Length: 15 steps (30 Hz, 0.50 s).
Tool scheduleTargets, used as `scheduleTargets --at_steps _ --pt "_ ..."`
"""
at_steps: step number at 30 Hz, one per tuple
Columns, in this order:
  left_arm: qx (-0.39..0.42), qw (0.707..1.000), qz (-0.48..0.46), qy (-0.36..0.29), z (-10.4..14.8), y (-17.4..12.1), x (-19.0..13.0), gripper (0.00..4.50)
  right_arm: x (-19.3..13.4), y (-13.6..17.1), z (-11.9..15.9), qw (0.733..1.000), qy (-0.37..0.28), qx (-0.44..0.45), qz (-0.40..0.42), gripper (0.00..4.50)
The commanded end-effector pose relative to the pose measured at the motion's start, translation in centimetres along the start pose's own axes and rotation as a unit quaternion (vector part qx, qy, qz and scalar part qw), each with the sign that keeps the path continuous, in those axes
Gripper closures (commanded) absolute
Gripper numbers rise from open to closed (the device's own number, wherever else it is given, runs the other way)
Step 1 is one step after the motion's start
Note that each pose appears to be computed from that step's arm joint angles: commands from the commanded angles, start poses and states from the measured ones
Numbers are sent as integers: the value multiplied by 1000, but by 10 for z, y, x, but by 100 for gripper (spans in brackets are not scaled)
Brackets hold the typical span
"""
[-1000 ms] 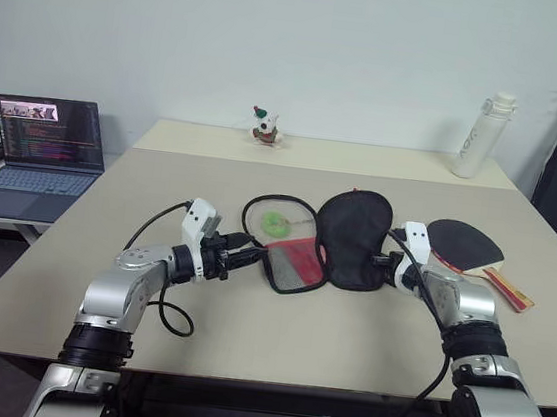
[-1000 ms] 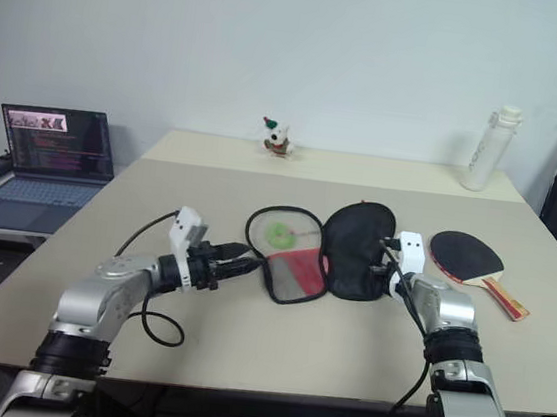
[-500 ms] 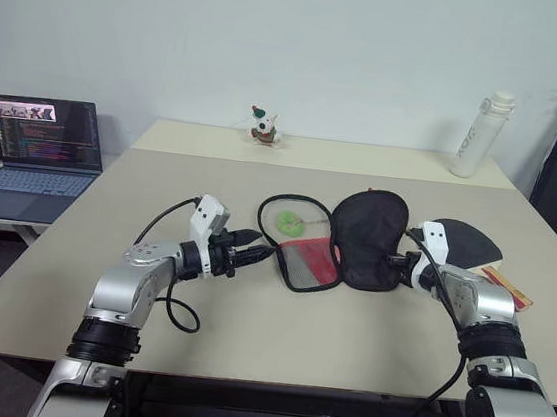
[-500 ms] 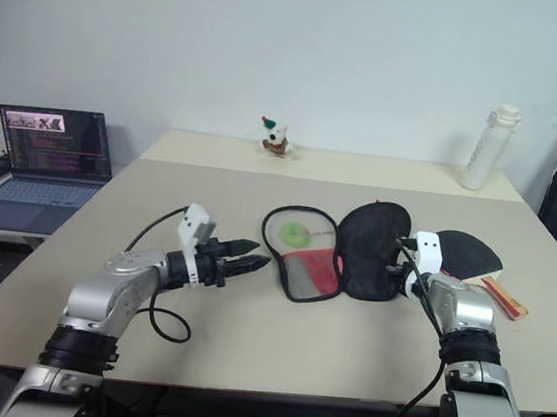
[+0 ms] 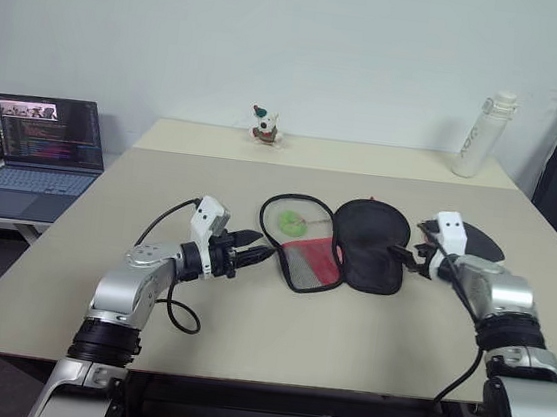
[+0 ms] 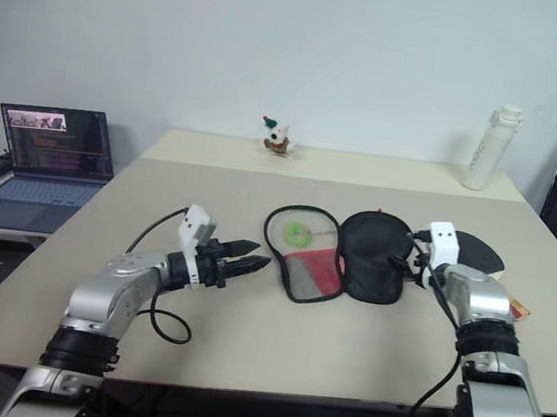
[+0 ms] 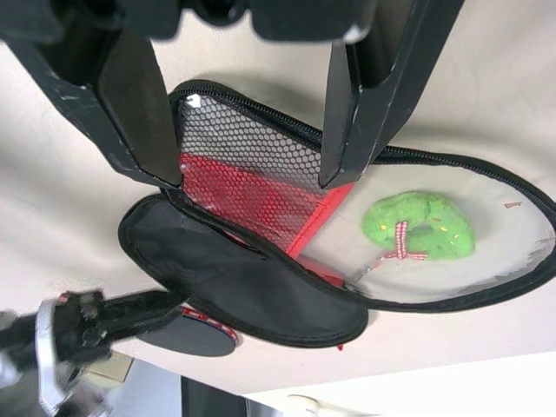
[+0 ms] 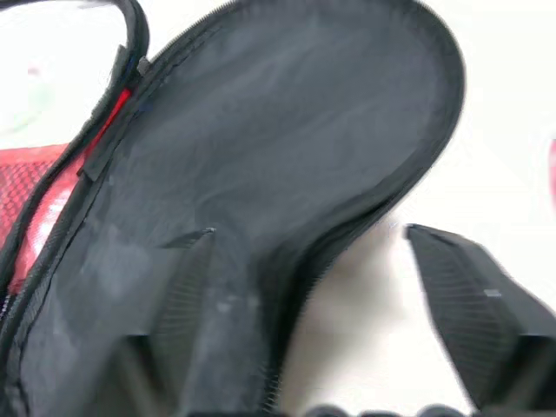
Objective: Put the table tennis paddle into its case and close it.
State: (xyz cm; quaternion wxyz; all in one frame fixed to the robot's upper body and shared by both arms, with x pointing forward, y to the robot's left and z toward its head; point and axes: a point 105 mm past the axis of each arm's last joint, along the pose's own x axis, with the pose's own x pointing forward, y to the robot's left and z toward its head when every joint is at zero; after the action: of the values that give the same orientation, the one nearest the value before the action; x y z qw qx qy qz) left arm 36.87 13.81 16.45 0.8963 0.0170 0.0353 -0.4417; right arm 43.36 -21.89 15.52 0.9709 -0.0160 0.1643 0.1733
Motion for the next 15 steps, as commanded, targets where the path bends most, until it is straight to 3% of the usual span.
scheduleTargets --at_steps 1,9,15 --pt "14 1000 -7 -17 9 -3 1 180 -29 -24 26 999 -43 -24 -15 4" --pt "21 999 -33 -22 13 -10 12 180 -79 -78 12 997 -19 -37 -69 4" --pt "44 997 -65 -29 27 -19 25 180 -94 -116 -13 986 45 -42 -152 4"
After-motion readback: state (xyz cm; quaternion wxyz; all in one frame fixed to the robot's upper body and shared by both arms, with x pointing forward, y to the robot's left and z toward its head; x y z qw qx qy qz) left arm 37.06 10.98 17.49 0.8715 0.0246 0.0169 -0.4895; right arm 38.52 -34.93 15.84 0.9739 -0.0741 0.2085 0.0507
